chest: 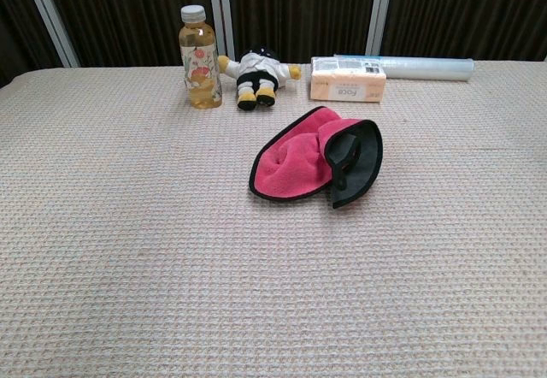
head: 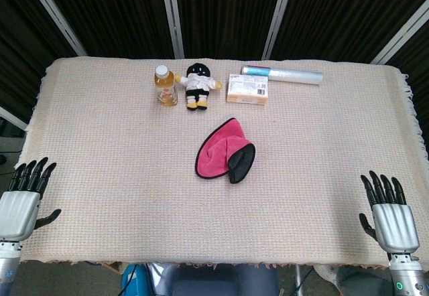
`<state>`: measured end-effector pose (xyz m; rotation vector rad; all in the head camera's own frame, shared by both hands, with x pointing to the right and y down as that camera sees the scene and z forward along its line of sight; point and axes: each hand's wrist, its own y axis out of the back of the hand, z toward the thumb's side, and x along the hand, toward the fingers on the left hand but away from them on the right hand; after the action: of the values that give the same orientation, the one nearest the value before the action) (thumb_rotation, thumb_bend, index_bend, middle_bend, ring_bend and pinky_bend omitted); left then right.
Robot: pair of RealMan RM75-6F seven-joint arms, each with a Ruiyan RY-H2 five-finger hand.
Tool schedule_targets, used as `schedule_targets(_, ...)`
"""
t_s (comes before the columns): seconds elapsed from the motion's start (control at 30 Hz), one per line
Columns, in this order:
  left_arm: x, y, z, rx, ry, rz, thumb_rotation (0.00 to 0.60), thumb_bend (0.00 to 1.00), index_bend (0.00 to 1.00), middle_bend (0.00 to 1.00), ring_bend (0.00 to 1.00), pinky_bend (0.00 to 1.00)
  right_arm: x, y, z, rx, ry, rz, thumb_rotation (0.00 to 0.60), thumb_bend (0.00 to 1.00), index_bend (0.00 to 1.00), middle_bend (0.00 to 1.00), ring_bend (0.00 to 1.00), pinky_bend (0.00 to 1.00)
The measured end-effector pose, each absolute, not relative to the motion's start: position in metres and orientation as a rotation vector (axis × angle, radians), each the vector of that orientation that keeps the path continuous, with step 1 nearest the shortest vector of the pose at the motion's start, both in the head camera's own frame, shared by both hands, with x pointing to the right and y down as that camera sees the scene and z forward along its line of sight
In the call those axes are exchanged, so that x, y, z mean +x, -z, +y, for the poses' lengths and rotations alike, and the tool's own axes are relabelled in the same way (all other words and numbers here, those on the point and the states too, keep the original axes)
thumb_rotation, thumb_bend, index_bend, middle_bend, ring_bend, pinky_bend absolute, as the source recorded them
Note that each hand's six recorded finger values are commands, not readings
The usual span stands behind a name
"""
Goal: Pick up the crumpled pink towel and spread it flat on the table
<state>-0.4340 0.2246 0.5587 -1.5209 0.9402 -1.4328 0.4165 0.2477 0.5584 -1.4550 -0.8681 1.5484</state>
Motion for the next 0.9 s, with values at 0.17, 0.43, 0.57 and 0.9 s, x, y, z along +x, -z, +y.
schedule_targets(0.17,-0.433,-0.56,0.226,-1.527,1.432,0.931,0.6,0.08,0.05,0.0,0.0,0.0,0.416,-0.558,0.248,-1.457,-1.548,-0.866,0.6,0.34,0.0,0.0,0.0,0.0)
schedule_targets(0.43,-0.431,-0.565,0.226,-1.532,1.438,0.913,0.6,0.08,0.06,0.0,0.0,0.0,0.417,-0.558,0.245,-1.456,-1.547,-0.874,0.6,0.34,0.0,0.0,0.0,0.0)
schedule_targets(0.57,-0.43,-0.569,0.226,-1.535,1.443,0.904,0.6,0.08,0.06,0.0,0.0,0.0,0.416,-0.557,0.245,-1.459,-1.541,-0.876,0.6,0.35,0.0,0.0,0.0,0.0)
schedule_targets(0.9,-0.41,-0.578,0.215,-1.585,1.385,0.943,0.6,0.12,0.29,0.04,0.0,0.0,0.418,-0.558,0.243,-1.466,-1.543,-0.883,0.6,0.35,0.0,0.0,0.0,0.0)
